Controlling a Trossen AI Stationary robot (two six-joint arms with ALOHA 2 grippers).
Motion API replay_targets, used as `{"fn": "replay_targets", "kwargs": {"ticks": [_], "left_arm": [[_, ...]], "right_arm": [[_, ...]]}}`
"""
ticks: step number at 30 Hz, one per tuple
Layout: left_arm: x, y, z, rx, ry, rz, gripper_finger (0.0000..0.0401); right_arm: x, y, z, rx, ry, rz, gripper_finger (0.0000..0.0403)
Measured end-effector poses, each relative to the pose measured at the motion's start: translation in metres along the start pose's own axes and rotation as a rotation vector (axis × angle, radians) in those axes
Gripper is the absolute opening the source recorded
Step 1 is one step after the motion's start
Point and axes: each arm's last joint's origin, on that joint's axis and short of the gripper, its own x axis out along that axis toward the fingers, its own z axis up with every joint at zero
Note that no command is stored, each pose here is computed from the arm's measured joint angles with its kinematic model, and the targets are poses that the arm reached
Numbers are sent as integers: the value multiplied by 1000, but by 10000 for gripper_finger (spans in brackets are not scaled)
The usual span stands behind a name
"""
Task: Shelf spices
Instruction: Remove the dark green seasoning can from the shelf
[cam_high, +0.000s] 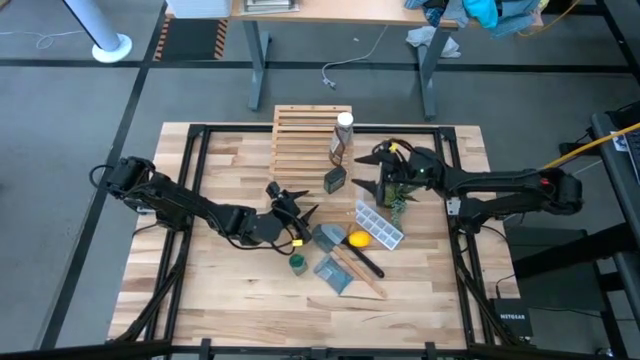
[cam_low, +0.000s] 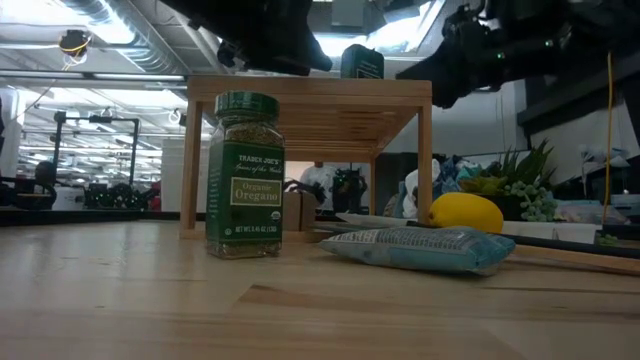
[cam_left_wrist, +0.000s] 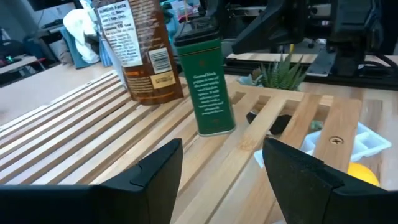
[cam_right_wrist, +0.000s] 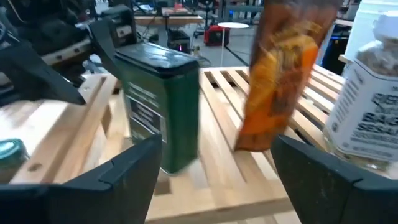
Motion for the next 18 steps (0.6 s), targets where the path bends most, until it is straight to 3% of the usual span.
{"fn": "replay_targets", "kwargs": {"ticks": [9,18], "left_arm": [[0,0,0,55,-1,0,217],[0,0,0,47,-1,1,217]], "right_arm": [[3,-13,-4,-16,-15,152,307],[28,-20,1,-89,11,154,307]]}}
